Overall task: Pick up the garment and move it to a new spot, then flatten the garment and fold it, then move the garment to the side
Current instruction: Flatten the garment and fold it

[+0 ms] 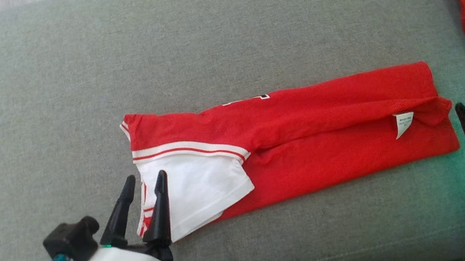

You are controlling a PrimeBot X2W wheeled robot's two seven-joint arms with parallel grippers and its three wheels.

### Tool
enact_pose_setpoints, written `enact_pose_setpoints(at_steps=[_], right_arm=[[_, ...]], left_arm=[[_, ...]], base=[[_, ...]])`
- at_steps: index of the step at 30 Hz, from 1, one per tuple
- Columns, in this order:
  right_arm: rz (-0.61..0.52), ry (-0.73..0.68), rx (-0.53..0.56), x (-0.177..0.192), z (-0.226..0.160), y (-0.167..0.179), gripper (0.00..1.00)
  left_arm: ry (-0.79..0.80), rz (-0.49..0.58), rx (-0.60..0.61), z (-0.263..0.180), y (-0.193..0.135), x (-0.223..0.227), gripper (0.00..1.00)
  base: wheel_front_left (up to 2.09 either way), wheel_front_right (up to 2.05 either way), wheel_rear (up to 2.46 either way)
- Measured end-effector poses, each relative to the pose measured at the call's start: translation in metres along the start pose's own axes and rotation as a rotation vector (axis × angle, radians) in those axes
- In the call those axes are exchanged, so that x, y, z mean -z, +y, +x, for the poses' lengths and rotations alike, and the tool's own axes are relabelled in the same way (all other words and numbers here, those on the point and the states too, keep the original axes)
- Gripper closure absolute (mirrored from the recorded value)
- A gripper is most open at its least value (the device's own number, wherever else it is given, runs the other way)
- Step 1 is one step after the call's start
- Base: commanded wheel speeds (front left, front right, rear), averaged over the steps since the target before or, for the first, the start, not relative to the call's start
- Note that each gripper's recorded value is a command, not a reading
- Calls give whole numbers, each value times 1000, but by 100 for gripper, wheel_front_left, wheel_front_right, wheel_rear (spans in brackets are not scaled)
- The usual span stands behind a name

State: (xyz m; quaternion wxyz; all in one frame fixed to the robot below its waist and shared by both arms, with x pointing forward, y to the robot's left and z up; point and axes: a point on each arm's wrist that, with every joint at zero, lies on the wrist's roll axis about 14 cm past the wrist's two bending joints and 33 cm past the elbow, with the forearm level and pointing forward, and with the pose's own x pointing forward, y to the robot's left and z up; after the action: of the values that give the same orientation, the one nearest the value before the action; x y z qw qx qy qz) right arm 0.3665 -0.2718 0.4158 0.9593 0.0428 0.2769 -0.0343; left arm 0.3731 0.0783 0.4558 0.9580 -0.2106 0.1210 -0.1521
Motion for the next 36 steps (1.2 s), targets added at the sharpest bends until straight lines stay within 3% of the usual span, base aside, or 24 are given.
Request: enact_pose_setpoints(at_steps=[7, 16, 26, 27, 28, 29, 31, 32, 36], right_arm=[[-6, 30, -4, -18, 26, 8, 0], [-81, 305, -23, 30, 39, 13, 0], [-61, 395, -46, 33, 49, 17, 3], [-55, 405, -49, 33, 49, 18, 25], [-48, 413, -51, 33, 50, 18, 55], [-42, 419, -54, 33, 50, 19, 61], [-31, 422, -62, 33, 50, 21, 90], [-28, 421, -64, 32, 51, 22, 100], [-20, 401, -66, 30, 48, 21, 100]], left_arm=[[6, 2, 12, 4, -5, 3, 0], [9, -3, -21, 4, 6, 6, 0], [19, -5, -31, 4, 9, 9, 0], [20, -5, -31, 4, 9, 10, 0], [20, -5, -30, 4, 9, 10, 0], [21, -5, -30, 4, 9, 10, 0], [21, -3, -28, 4, 8, 10, 0], [21, -3, -26, 4, 7, 10, 0], [17, 3, -19, 3, 4, 8, 0]], base=[[0, 0, 0], [0, 0, 0], [0, 0, 0], [0, 0, 0], [0, 0, 0], [0, 0, 0], [0, 0, 0], [0, 0, 0], [0, 0, 0]])
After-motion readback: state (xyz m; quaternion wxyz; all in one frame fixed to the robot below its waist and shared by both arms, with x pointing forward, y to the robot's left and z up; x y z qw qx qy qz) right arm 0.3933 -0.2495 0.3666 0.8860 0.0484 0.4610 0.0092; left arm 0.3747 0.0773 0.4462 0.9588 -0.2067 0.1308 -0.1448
